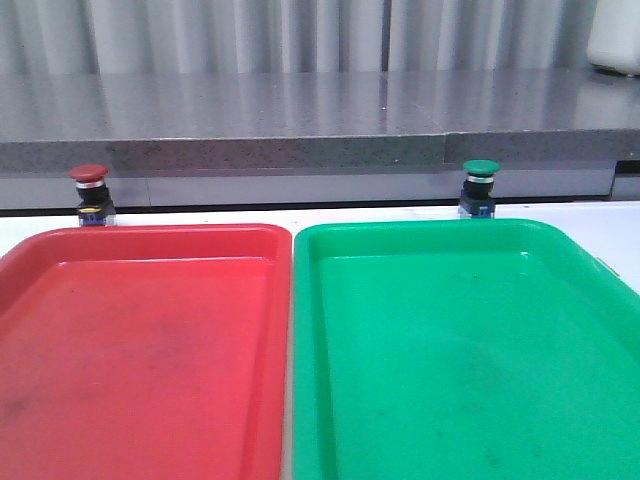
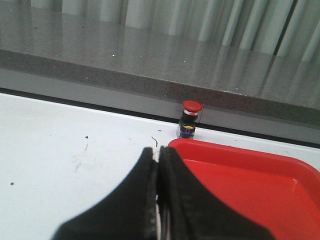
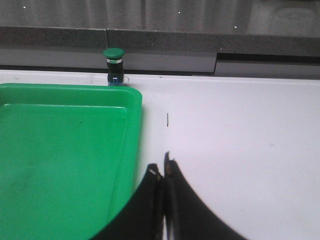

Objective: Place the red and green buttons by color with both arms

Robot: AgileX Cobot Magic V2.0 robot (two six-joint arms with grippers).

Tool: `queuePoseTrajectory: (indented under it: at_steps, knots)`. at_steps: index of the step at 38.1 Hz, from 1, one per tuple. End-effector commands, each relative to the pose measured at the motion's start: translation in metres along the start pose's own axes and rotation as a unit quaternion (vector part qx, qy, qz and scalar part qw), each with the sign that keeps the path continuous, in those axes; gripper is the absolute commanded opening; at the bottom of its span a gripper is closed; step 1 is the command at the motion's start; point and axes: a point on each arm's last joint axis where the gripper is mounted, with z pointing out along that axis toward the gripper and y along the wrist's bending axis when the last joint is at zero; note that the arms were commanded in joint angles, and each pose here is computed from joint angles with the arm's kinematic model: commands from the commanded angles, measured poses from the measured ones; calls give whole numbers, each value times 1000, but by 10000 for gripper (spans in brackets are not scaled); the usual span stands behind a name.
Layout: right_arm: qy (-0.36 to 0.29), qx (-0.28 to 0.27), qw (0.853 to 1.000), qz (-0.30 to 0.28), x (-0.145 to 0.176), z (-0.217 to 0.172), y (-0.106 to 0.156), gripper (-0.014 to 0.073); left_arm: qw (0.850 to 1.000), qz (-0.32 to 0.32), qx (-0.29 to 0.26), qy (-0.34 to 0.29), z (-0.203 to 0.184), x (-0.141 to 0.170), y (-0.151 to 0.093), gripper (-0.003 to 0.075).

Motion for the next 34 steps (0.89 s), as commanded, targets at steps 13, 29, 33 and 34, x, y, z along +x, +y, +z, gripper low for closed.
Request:
queuePoseTrajectory:
  at_steps: [13, 29, 33, 34]
  knots:
    - [-61, 2, 998, -8, -13, -3, 0, -66, 999, -6, 7, -39, 0, -1, 0, -20]
    - [-159, -2, 987, -7, -45, -12, 1, -66, 977, -6, 39, -210, -12, -46, -8, -20]
    - [-183, -3, 983, -4, -73, -24, 2, -66, 979, -2, 38, -198, -18, -75, -15, -20]
    - [-186, -3, 982, -1, -82, -27, 2, -66, 980, 2, 38, -197, -19, -83, -17, -20]
